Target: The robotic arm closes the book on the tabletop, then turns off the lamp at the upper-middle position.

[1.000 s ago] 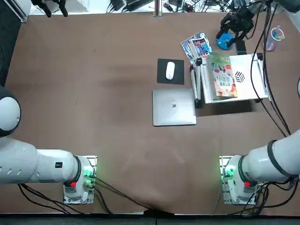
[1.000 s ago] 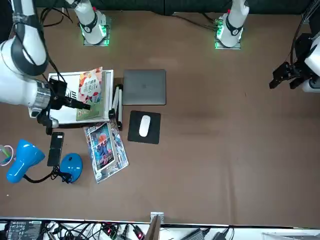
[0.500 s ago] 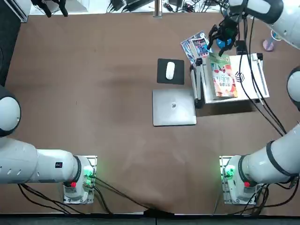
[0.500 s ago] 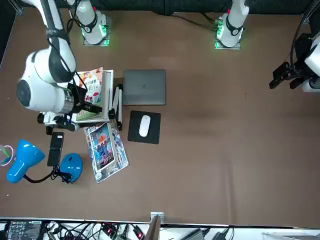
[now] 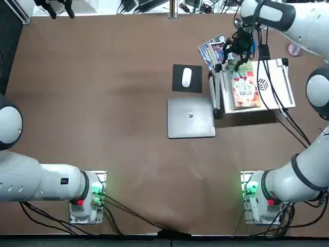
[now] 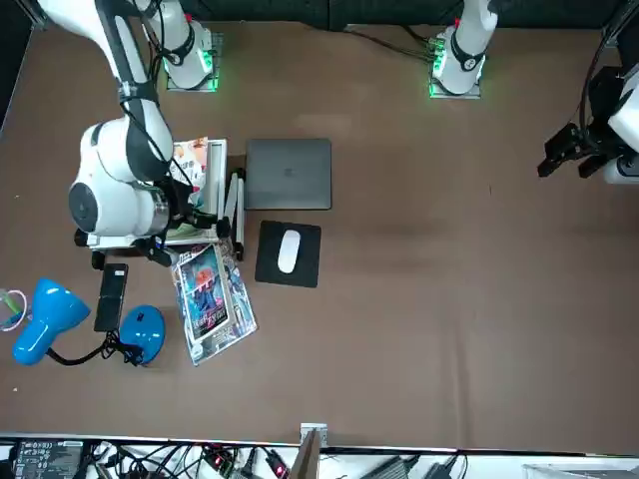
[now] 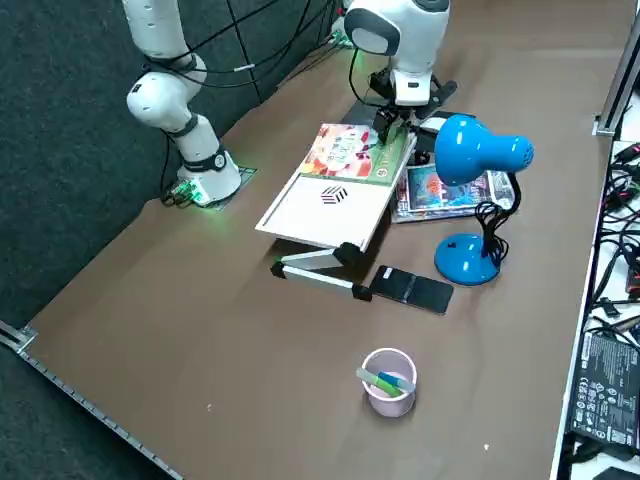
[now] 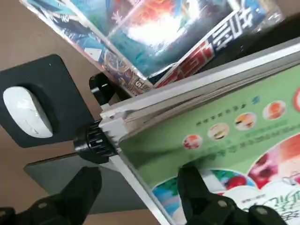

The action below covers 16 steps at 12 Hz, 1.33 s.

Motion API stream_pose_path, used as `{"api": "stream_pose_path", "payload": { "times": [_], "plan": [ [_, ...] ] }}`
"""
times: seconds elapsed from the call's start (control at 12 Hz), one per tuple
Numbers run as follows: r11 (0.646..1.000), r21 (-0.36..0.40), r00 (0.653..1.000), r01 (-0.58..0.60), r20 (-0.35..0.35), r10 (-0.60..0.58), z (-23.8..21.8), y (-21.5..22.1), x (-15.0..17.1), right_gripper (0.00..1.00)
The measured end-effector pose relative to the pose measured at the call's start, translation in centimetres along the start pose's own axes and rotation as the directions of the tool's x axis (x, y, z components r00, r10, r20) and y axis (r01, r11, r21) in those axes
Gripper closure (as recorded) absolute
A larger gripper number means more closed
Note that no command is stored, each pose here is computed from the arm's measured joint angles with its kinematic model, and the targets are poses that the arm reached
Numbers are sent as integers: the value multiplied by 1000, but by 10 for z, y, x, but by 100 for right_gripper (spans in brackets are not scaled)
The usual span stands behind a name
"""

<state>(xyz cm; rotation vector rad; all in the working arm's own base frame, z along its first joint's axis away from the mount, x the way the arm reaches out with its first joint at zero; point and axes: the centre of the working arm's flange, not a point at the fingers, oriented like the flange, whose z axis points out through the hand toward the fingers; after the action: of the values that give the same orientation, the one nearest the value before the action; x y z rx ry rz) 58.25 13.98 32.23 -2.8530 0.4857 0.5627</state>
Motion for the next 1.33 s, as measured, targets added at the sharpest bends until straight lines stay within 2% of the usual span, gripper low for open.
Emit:
{"api": "stream_pose_path", "payload": {
  "times": [0.5, 0.83, 1.08, 1.33],
  "plan": [
    [999, -35, 999, -32, 18, 33, 21, -32, -18, 0],
    [998, -44, 999, -46, 25, 47, 23, -37, -23, 0],
    [998, -47, 998, -45, 36, 46, 12, -38, -28, 0],
    [998, -51, 999, -36, 24, 37, -22, -36, -36, 0]
  ]
}}
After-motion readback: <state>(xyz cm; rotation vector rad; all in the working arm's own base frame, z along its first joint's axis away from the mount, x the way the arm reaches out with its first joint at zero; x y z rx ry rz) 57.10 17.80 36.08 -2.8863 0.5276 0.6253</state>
